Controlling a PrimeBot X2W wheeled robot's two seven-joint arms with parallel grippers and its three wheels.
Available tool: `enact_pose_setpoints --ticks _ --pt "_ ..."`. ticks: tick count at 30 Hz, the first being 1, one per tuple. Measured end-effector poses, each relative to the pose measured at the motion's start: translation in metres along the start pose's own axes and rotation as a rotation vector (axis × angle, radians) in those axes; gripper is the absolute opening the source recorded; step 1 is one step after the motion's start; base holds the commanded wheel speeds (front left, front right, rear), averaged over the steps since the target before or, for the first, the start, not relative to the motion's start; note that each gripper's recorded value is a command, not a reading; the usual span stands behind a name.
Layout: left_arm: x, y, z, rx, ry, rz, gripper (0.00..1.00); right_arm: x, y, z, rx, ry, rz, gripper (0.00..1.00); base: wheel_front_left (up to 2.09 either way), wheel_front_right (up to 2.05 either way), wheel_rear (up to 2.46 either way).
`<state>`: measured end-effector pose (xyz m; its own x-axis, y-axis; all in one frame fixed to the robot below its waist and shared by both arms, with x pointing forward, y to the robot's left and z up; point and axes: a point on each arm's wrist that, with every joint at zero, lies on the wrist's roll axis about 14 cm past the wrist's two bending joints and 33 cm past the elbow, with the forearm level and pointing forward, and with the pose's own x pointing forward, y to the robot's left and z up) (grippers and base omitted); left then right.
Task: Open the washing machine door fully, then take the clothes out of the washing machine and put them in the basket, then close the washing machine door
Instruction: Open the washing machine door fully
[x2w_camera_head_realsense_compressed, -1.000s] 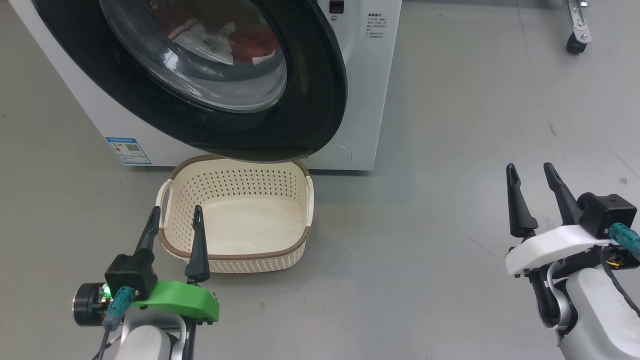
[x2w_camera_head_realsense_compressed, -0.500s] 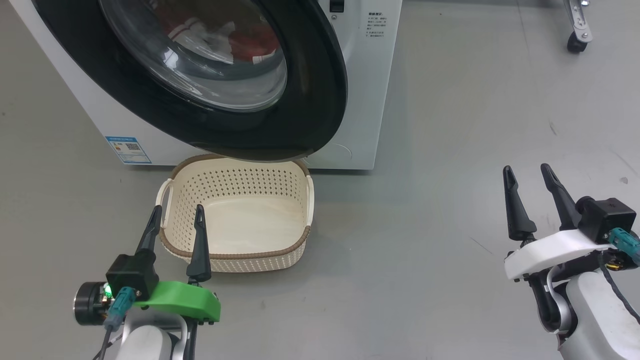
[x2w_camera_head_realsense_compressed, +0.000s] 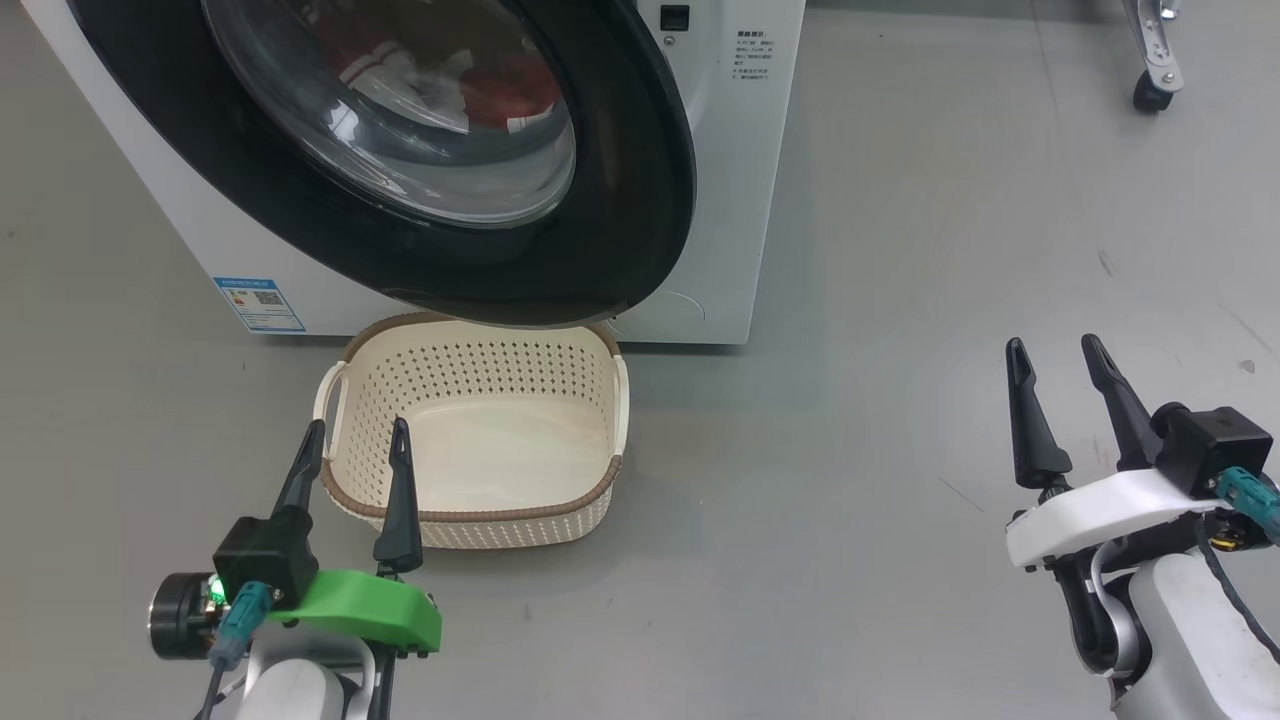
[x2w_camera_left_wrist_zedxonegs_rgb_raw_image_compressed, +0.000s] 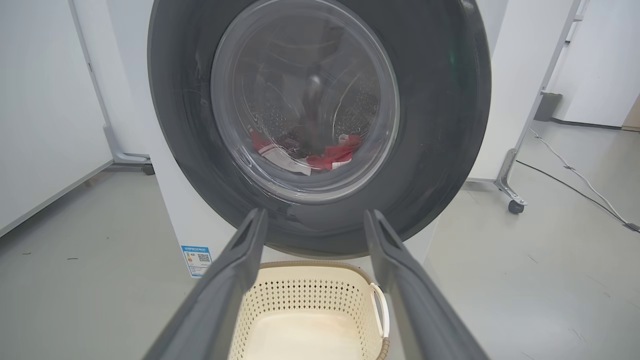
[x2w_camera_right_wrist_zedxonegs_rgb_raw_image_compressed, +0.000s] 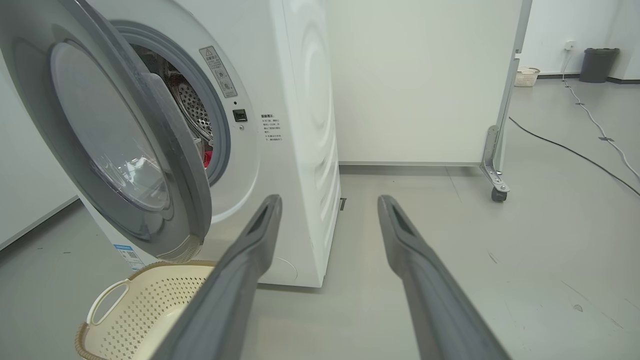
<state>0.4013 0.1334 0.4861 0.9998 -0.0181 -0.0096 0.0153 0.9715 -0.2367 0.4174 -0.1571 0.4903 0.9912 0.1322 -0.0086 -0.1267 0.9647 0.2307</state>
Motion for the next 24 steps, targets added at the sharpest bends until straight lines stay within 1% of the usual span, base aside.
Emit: enact_pose_setpoints --ticks 14,24 --pt "-0.0018 0.0006 -0.0014 0.0 0.004 0.001 1.0 -0.0015 0.0006 -0.0011 -0.013 -0.002 -0.001 1.0 0.0 0.0 0.0" --pt "-0.0026 0.0013 -0.0023 0.001 0.007 0.003 1.0 -0.0012 0.0057 -0.0036 -0.033 0.002 0.027 1.0 0.0 0.0 0.0"
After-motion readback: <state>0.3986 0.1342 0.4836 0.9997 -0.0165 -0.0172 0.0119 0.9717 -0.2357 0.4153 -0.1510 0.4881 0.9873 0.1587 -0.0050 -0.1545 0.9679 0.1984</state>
